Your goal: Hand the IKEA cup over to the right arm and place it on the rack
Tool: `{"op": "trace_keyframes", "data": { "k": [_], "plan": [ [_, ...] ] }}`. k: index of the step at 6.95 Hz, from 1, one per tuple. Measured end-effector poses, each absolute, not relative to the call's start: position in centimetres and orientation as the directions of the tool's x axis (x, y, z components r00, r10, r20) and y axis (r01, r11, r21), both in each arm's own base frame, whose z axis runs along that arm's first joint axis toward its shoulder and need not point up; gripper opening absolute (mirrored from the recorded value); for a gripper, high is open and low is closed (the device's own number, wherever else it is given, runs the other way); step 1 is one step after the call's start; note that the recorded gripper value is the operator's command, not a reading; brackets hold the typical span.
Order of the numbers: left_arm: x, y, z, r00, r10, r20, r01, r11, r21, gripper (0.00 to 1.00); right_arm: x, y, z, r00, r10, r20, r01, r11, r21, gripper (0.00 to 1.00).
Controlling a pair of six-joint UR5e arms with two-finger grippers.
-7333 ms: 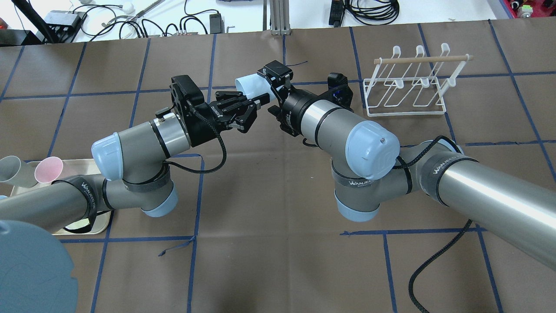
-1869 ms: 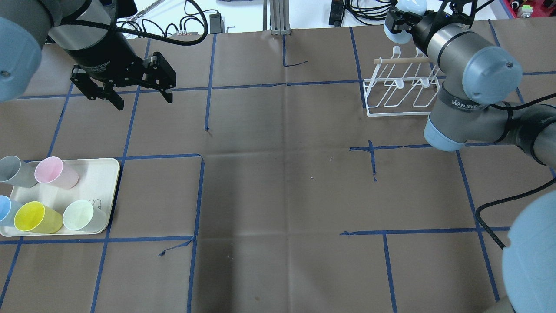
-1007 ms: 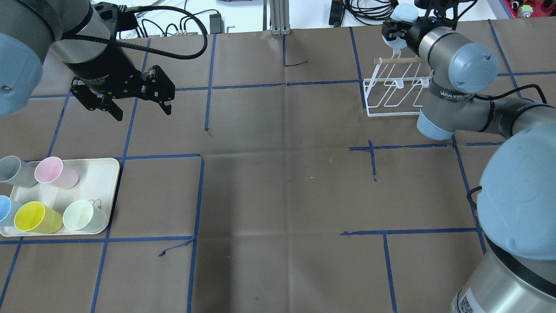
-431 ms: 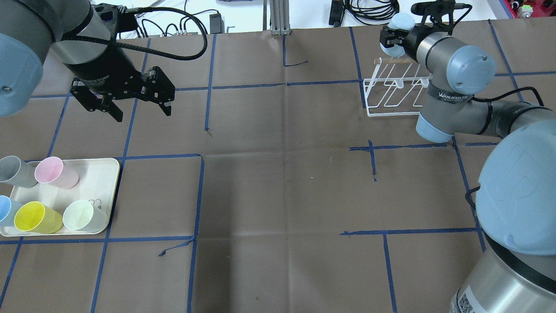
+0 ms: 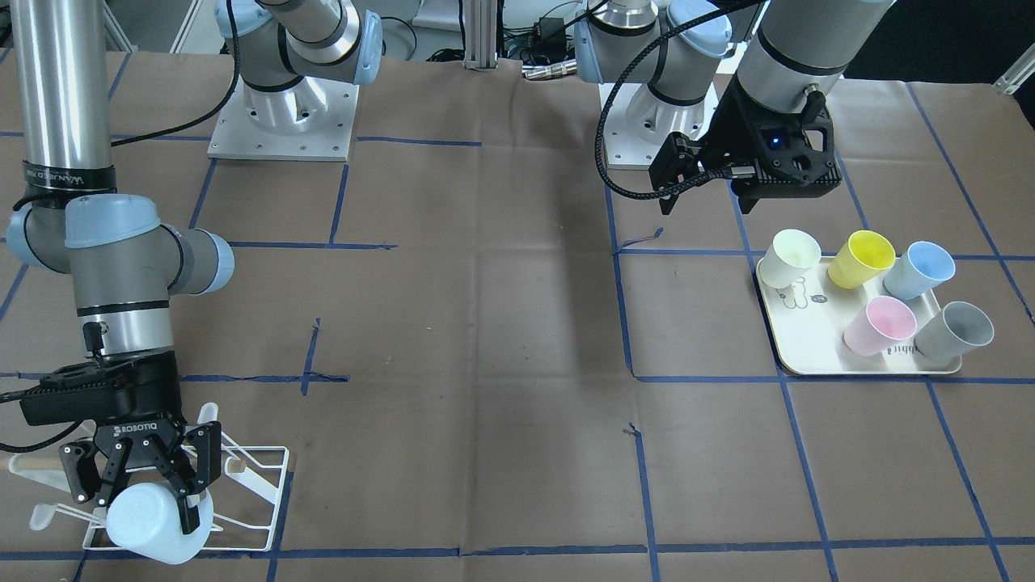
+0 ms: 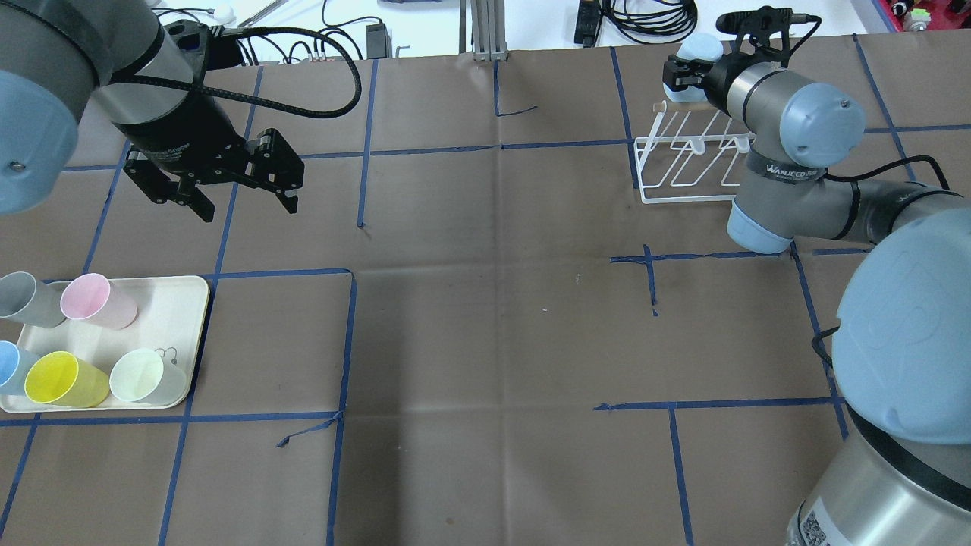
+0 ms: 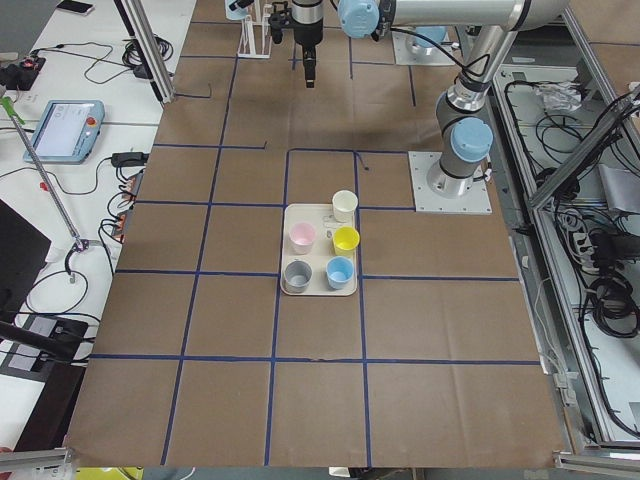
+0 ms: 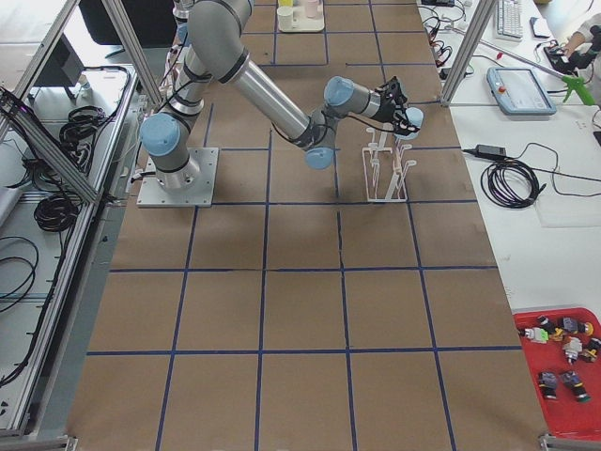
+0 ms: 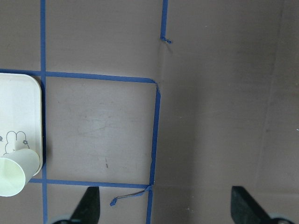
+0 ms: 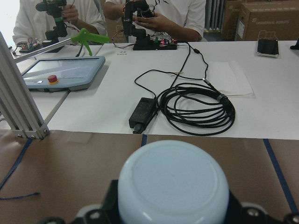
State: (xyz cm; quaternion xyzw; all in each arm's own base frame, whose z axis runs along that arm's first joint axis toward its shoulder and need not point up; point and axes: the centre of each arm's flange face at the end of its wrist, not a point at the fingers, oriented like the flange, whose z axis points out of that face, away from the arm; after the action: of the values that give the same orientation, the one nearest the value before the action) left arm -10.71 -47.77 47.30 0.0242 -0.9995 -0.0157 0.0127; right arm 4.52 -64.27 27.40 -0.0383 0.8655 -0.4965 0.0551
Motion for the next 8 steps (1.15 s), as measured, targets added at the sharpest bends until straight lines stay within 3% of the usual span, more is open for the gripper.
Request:
{"op": "trace_keyframes", "data": {
  "k": [1, 2, 8],
  "plan": [
    [-8.6, -47.1, 46.5, -0.999, -0.038, 0.029, -0.037, 0.998, 0.043, 0.99, 4.4, -64.3, 27.3, -0.991, -0.120, -0.066, -0.005, 0.513, -0.858, 0.94],
    [-6.6, -46.1, 45.5, -0.999, -0.032, 0.033, -0.030, 0.998, 0.055, 0.99, 4.4, -64.3, 27.2, -0.990, -0.123, -0.075, 0.001, 0.516, -0.857, 0.99],
    [6.1, -39.6, 38.3, -0.999, -0.030, -0.011, -0.032, 0.988, 0.150, 0.99, 5.0, -63.6, 30.8, -0.983, -0.164, -0.084, -0.002, 0.465, -0.885, 1.00]
  ]
}}
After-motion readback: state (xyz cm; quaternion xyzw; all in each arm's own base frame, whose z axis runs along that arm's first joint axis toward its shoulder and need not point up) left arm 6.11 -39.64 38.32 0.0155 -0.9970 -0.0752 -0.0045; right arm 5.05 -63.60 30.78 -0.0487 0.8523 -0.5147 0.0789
